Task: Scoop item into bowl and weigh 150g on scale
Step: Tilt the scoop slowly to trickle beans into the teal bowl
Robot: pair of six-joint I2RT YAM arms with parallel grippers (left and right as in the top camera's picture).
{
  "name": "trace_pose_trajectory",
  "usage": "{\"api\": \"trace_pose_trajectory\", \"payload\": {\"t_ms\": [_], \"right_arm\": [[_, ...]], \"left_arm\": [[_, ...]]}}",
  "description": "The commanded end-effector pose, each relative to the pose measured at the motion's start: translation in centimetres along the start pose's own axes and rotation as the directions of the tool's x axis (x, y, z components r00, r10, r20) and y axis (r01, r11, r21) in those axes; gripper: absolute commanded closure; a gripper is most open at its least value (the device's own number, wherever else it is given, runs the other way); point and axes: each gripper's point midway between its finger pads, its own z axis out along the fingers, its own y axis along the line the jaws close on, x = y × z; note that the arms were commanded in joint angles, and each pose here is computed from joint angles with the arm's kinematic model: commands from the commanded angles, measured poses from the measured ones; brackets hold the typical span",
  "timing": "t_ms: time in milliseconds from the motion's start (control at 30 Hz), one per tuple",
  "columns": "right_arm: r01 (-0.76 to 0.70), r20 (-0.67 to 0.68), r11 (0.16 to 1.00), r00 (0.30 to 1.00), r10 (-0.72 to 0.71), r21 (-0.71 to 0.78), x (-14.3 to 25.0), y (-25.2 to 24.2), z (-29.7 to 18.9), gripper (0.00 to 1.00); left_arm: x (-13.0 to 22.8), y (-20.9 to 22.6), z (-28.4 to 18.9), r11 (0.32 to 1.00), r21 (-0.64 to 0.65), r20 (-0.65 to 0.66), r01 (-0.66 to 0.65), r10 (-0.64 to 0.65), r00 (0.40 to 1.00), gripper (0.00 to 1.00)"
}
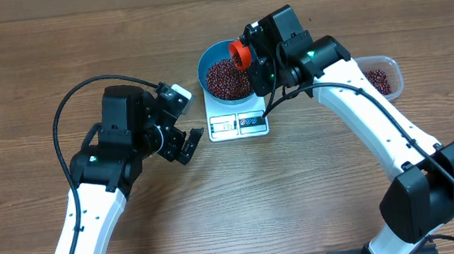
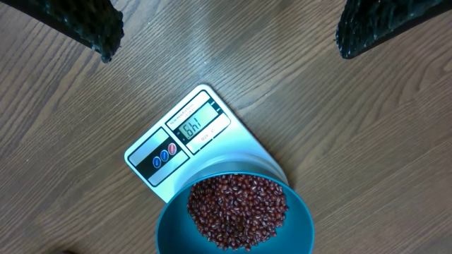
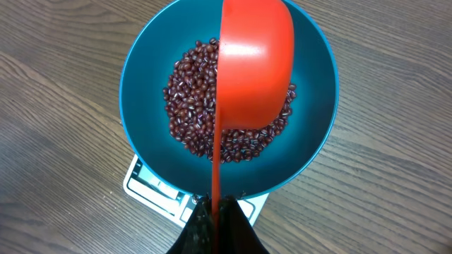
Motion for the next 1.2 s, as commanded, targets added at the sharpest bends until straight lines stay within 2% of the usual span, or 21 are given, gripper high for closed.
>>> {"api": "trace_pose_trajectory", "payload": {"t_ms": [0, 467, 867, 1167], "right_arm": [[0.024, 0.074, 1.000, 0.997, -0.025, 0.018, -1.8, 0.1, -2.2, 0.96], [0.094, 0.085, 0.994, 0.992, -0.098, 0.055, -2.2, -0.4, -2.3, 0.96], [0.093, 0.087, 0.994, 0.991, -0.098, 0.056, -2.3, -0.4, -2.3, 0.96], [0.025, 0.101, 0.997, 0.995, -0.019, -0.066, -2.4, 0.2, -2.5, 0.96]], "left_arm": [[-0.4, 0.4, -0.1, 1.000, -0.013, 0.007, 0.010, -0.010, 1.000, 0.00], [-0.4, 0.4, -0.1, 1.000, -0.013, 0.006, 0.011, -0.011, 1.000, 0.00], [-0.4, 0.4, -0.1, 1.000, -0.013, 0.006, 0.010, -0.010, 1.000, 0.00], [-0.4, 0.4, -0.1, 1.000, -0.013, 0.006, 0.010, -0.010, 1.000, 0.00]]}}
